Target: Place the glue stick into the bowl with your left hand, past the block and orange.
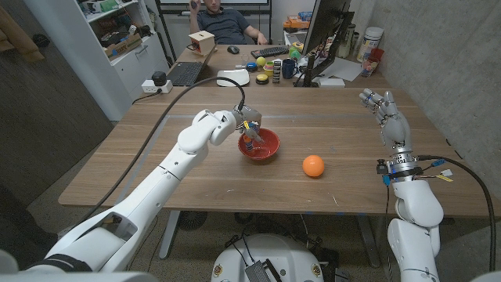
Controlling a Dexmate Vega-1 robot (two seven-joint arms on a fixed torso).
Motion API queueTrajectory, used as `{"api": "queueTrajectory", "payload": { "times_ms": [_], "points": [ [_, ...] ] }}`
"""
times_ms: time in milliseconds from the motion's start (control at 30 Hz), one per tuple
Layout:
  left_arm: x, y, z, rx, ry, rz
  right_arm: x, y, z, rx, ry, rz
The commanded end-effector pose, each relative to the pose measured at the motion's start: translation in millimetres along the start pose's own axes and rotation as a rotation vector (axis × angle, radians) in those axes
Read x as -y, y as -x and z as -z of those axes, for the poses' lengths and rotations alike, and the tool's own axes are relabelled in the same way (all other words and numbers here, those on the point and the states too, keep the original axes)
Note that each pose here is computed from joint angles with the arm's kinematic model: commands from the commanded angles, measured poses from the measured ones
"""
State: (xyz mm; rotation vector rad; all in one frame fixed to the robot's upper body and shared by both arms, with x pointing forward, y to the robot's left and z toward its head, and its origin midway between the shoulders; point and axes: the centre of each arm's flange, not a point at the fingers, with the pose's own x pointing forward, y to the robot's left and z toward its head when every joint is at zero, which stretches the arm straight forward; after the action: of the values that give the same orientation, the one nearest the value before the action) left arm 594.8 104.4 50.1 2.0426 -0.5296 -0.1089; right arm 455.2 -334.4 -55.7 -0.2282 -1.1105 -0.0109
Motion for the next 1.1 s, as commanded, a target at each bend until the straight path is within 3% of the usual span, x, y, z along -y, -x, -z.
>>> {"api": "queueTrajectory", "payload": {
  "times_ms": [33,1100],
  "points": [
    [-9.0,1.0,1.9,-0.016,-0.008,-0.011,1.3,-1.9,3.1,-0.005,-0.003,-0.001],
    [-34.5,4.8,5.2,-0.031,0.003,-0.096,5.8,-7.6,10.9,-0.010,-0.002,-0.012]
  ]
}}
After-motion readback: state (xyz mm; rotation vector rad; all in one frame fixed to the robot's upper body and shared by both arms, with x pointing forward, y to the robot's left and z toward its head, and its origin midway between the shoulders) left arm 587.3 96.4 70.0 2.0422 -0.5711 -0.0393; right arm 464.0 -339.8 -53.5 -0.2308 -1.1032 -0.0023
